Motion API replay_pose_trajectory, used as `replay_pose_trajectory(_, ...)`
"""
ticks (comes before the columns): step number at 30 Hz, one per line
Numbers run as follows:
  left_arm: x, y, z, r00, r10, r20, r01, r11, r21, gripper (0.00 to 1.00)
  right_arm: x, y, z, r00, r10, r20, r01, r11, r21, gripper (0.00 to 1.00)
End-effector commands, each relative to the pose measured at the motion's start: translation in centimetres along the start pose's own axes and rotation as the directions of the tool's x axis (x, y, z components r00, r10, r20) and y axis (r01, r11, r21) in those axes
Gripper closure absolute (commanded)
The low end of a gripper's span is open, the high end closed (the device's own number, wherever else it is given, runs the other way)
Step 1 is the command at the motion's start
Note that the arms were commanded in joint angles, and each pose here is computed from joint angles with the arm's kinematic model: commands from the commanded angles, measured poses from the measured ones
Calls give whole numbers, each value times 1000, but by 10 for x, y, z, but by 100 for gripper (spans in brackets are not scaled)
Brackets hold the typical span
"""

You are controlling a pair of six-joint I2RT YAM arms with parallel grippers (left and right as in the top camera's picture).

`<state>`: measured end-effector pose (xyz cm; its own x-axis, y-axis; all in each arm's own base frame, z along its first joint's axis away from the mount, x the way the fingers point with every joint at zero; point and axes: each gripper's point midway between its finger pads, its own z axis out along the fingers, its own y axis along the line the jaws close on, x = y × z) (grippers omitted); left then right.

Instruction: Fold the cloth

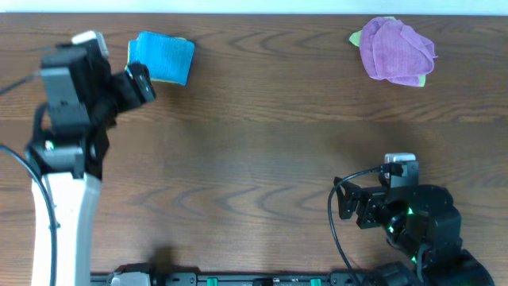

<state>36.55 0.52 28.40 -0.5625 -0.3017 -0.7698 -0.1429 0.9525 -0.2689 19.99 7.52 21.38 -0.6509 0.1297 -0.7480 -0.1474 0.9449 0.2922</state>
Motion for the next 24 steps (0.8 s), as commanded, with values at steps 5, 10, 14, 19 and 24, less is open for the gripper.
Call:
replay_pose_trajectory(5,34,2,-24,992,37,118,-41,999,33,5,0,-2,-1,1000,21,3,-21,1000,4,1)
replay_pose_trajectory(10,64,10,-37,987,38,155,-44,998,38,5,0,-2,-1,1000,21,3,-21,1000,4,1)
replay_pose_trajectory(14,91,20,-50,979,62,193,-70,997,31,5,0,-2,-1,1000,21,3,-21,1000,4,1)
replay_pose_trajectory(19,120,28,-58,965,117,235,-126,992,26,5,0,-2,0,1000,21,3,-21,1000,4,1)
replay_pose_trajectory(24,152,36,-54,954,197,228,-205,979,13,5,0,-2,-1,1000,21,3,-21,1000,4,1)
